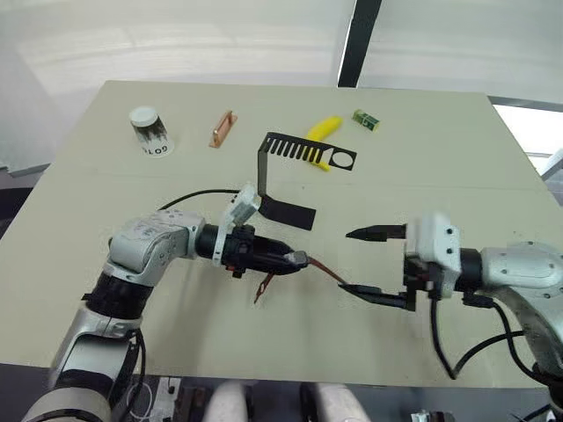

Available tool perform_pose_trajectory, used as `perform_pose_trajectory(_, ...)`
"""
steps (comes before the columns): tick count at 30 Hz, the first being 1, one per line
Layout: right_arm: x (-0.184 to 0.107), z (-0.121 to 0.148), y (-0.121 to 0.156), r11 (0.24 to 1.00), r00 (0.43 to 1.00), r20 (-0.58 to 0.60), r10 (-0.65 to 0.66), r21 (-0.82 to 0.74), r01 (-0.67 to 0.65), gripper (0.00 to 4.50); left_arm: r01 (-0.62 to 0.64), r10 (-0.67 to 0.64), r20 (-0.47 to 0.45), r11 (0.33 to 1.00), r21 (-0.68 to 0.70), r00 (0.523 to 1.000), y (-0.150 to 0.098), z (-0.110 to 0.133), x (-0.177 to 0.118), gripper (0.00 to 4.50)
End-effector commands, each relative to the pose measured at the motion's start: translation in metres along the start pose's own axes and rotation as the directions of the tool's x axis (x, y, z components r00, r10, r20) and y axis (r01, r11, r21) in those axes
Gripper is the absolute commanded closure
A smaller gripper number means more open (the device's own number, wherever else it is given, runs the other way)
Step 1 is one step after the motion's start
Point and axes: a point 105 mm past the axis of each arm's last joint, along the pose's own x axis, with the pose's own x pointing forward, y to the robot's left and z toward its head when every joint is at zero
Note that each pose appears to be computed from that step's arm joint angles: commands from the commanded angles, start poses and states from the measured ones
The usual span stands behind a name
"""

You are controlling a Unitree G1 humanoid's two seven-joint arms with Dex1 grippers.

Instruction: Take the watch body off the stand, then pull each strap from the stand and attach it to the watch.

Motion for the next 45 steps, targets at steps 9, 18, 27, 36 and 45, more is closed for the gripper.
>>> perform_pose_trajectory(9, -0.018, 0.001, 0.024, 0.99, 0.993, -0.039, 0.112, 0.091, -0.108, 0.04, 0.003, 0.124, -0.196, 0.838, 0.546, 0.973, -0.006, -0.026, -0.002, 2.89)
perform_pose_trajectory(18, -0.016, -0.011, 0.034, 0.993, 0.99, -0.086, 0.112, 0.042, -0.109, 0.04, -0.053, 0.236, -0.174, 0.723, 0.689, 0.956, -0.002, -0.032, -0.005, 2.89)
perform_pose_trajectory(27, -0.015, -0.014, 0.032, 0.996, 0.992, -0.095, 0.087, 0.015, -0.086, 0.04, -0.066, 0.241, -0.172, 0.739, 0.671, 0.955, -0.005, -0.034, -0.004, 2.89)
perform_pose_trajectory(36, -0.007, -0.012, 0.029, 0.996, 0.993, -0.103, 0.053, -0.064, -0.06, 0.04, -0.14, 0.195, -0.087, 0.893, 0.428, 0.977, -0.003, -0.025, -0.002, 2.89)
perform_pose_trajectory(45, 0.016, -0.007, 0.011, 0.977, 0.99, -0.114, -0.081, -0.205, 0.056, 0.04, -0.211, 0.216, 0.061, 0.974, -0.081, 0.974, 0.016, 0.012, 0.007, 2.89)
